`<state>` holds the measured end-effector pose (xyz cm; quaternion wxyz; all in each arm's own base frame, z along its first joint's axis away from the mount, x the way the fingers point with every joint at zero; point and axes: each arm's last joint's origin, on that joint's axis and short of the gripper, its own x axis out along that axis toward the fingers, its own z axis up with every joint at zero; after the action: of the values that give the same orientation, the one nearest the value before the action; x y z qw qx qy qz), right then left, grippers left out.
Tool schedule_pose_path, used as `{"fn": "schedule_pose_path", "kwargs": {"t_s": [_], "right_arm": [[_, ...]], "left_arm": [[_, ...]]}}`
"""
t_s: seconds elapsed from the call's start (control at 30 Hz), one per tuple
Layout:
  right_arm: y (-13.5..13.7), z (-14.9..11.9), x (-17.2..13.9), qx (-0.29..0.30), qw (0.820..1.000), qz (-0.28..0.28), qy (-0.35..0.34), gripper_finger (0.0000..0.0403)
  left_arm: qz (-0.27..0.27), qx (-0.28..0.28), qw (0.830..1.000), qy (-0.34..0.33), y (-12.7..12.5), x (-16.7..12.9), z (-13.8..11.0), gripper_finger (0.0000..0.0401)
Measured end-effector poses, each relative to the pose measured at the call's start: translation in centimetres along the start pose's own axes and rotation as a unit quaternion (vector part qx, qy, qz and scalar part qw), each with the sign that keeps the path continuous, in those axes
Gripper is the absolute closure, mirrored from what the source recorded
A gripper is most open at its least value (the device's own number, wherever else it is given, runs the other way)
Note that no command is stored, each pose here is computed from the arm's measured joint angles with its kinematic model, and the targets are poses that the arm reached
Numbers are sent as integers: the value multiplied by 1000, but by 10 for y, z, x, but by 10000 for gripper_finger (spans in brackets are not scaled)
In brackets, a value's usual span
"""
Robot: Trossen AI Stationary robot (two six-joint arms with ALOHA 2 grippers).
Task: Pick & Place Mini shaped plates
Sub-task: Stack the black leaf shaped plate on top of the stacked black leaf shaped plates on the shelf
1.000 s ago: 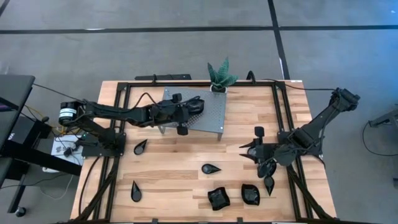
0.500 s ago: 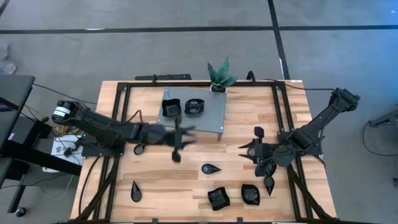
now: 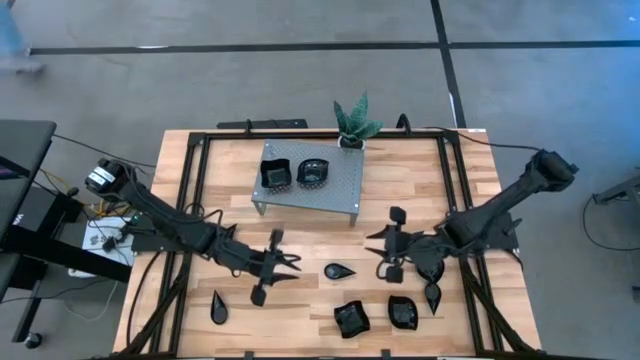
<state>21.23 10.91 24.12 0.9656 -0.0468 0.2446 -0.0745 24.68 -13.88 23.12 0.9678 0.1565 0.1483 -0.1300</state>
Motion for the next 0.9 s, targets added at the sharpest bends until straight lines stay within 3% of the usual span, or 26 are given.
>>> {"fn": "schedule_pose_path", "kwargs": {"t_s": [0.2, 0.57, 0.7, 0.8, 0.9], "right_arm": [[13, 10, 16, 14, 996, 91, 15, 280], [29, 7, 28, -1, 994, 103, 45, 280], [29, 6, 24, 83, 988, 112, 66, 280], [34, 8, 17, 171, 971, 143, 83, 280], [46, 2, 11, 216, 956, 164, 109, 280]], "left_arm": [[2, 1, 1000, 9, 0, 0, -9, 316], [6, 0, 1000, 10, 2, 1, -11, 316], [6, 0, 1000, 10, 2, 1, -11, 316], [6, 0, 1000, 9, 2, 1, -10, 316], [6, -1, 1000, 6, 2, 1, -10, 316]]}}
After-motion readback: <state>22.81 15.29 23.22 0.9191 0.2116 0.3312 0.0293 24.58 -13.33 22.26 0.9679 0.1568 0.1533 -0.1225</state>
